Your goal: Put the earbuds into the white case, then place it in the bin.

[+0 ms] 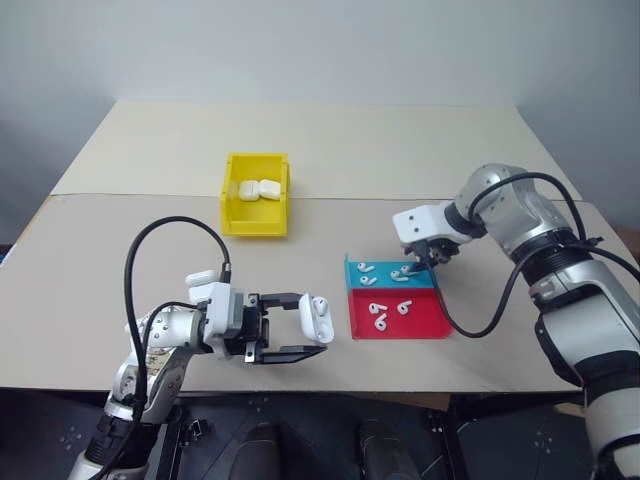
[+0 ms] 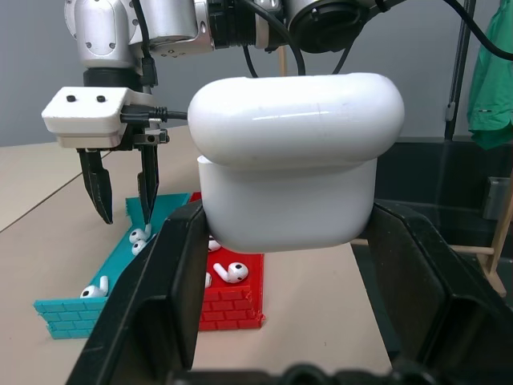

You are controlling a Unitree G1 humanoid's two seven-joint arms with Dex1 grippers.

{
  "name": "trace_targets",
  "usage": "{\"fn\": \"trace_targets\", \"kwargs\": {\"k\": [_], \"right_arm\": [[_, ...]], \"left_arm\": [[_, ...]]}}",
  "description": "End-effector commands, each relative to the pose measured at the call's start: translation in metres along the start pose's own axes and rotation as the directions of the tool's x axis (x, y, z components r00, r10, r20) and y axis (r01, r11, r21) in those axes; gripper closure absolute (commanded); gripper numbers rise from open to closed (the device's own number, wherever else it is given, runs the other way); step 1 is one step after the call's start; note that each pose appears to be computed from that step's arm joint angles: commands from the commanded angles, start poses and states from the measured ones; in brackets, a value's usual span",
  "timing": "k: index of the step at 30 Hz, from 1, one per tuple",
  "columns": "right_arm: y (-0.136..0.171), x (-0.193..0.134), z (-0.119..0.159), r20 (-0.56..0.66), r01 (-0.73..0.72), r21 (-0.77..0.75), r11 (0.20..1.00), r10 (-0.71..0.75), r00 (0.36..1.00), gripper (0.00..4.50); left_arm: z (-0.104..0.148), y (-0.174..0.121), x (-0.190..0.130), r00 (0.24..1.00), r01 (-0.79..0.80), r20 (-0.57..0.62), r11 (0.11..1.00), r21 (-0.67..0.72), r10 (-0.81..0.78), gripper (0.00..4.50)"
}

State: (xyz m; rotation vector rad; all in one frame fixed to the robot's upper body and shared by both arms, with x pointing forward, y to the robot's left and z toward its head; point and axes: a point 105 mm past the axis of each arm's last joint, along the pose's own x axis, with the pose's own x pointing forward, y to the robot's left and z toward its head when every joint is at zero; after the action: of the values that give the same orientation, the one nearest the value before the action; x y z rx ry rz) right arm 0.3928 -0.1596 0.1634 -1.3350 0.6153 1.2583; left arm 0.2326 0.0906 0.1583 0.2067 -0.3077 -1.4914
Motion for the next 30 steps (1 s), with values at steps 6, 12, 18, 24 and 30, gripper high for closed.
{"fn": "trace_targets", "kwargs": {"k": [6,12,18,24,30], "right_arm": [[-0.008,-0.007,0.004,-0.002,0.045,-0.052,0.998,-0.045,0.999,2.26],[-0.004,-0.003,0.007,0.007,0.026,-0.077,0.997,-0.026,1.0,2.26],[-0.002,0.003,0.008,0.003,0.024,-0.089,0.996,-0.024,1.0,2.26],[-0.002,0.008,0.009,0.005,0.034,-0.088,0.996,-0.033,0.999,2.26],[-0.002,0.007,0.01,0.007,0.036,-0.091,0.995,-0.035,0.999,2.26]], "left_arm": [[0.012,0.001,0.005,1.0,0.008,0.018,0.998,0.056,-0.009,1.79],[0.012,0.003,0.004,1.0,-0.001,0.009,0.998,0.066,0.0,1.79],[0.012,0.01,0.006,1.0,-0.013,0.003,0.996,0.087,0.013,1.79],[0.013,0.012,0.01,1.0,-0.004,0.008,0.995,0.096,0.004,1.79],[0.012,0.013,0.011,1.0,-0.002,0.004,0.995,0.1,0.001,1.79]]}}
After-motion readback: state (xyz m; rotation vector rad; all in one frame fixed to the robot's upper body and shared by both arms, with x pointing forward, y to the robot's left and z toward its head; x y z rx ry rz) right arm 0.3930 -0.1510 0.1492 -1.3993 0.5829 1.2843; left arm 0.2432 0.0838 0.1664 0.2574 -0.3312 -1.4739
